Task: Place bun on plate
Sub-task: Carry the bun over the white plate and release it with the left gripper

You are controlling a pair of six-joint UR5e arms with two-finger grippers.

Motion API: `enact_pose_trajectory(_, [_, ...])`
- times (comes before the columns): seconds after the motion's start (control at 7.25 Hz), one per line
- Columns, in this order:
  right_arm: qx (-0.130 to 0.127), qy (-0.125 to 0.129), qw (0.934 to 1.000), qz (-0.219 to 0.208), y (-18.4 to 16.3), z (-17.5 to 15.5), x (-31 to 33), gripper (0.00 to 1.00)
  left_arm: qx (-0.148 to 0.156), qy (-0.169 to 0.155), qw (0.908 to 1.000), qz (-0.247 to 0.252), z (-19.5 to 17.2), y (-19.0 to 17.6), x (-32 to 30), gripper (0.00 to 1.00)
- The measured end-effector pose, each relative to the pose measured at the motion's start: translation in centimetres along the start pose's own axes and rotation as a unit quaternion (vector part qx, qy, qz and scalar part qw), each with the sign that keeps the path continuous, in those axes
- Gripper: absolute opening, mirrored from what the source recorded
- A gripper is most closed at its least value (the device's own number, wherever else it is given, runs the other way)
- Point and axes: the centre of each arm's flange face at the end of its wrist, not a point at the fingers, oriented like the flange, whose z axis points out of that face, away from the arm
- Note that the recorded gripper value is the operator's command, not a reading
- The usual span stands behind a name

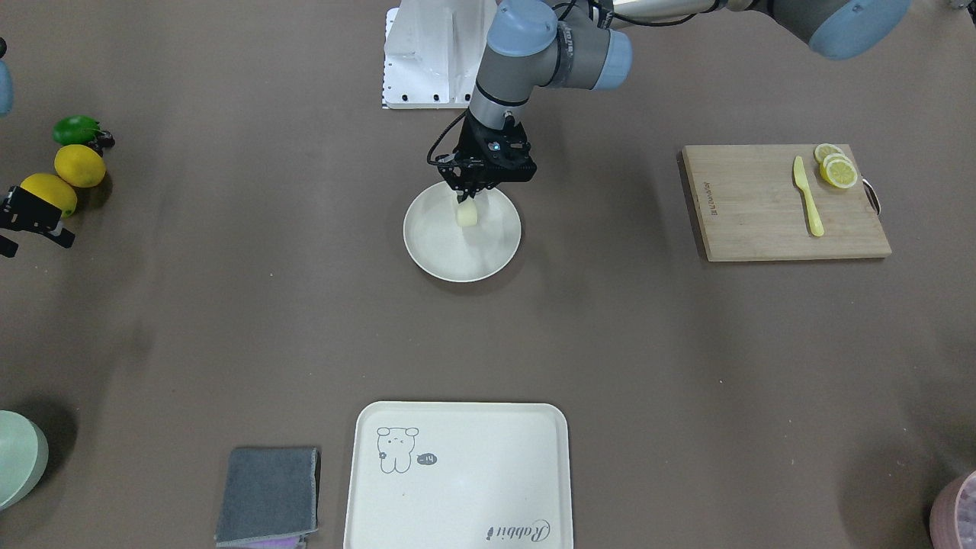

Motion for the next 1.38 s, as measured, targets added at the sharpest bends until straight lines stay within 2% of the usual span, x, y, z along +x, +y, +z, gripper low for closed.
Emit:
enact_pose_trajectory(0.28, [0.006, 0.003, 1.0, 0.001, 0.4, -0.8, 1.4, 1.0, 0.0, -0.01, 1.0, 0.002, 1.6, 0.7, 0.7, 0.39])
enact_pose_trajectory(0.55, [0.007, 0.0, 1.0, 0.001, 0.4, -1.1, 1.5, 1.0, 0.001, -0.015, 0.9999, 0.002, 2.2, 0.7, 0.6, 0.46])
enact_pose_trajectory(0.69, [0.007, 0.0, 1.0, 0.001, 0.5, -1.2, 1.5, 1.0, 0.001, -0.016, 0.9999, 0.002, 2.2, 0.7, 0.6, 0.62])
enact_pose_trajectory(0.83, [0.007, -0.001, 1.0, 0.0, 0.5, -1.2, 1.4, 1.0, 0.001, -0.014, 0.9999, 0.002, 2.0, 0.6, 0.7, 0.98])
enact_pose_trajectory(1.1, [0.009, -0.002, 1.0, -0.001, 0.5, -1.4, 1.4, 1.0, 0.006, -0.007, 1.0, 0.003, 1.0, 0.2, 0.9, 0.99])
enact_pose_trajectory(1.38, [0.017, 0.003, 0.9998, -0.008, 0.2, -2.3, 2.8, 1.0, 0.015, 0.007, 0.9998, 0.012, -2.0, -2.5, -0.2, 0.99])
